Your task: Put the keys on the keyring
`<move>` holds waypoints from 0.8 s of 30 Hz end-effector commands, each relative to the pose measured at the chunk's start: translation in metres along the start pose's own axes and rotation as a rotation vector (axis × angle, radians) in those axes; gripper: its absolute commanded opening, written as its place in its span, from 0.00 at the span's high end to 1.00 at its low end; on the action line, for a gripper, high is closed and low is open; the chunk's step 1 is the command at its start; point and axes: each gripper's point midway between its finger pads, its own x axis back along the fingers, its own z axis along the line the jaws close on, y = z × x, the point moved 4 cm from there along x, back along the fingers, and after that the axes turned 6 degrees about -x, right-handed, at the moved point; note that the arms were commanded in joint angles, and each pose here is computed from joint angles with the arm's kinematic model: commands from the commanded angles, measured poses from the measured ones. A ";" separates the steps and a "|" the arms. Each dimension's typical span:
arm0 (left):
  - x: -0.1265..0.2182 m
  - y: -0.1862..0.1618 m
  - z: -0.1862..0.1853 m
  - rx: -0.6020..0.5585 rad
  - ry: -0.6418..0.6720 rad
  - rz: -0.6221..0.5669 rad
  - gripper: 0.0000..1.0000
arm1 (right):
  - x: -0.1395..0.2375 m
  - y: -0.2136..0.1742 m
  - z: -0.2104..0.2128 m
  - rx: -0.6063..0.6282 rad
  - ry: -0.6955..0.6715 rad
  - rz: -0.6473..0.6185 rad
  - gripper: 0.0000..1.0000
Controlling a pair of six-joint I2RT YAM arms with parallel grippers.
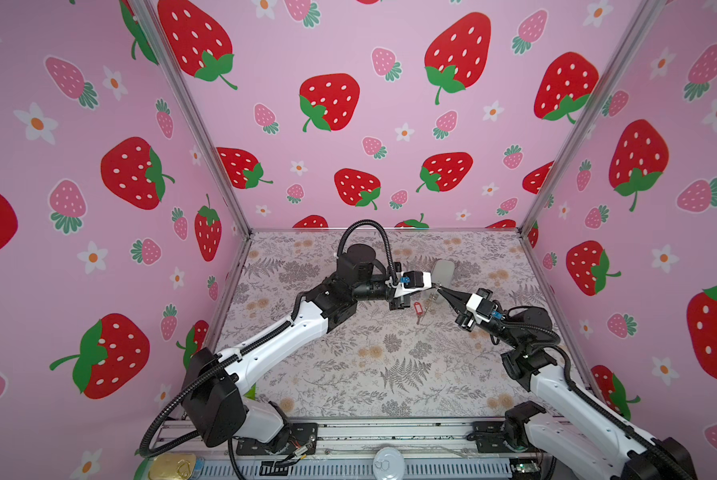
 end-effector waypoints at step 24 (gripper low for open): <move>0.005 0.007 -0.002 -0.043 -0.018 -0.015 1.00 | 0.000 0.015 -0.001 0.018 0.015 -0.053 0.98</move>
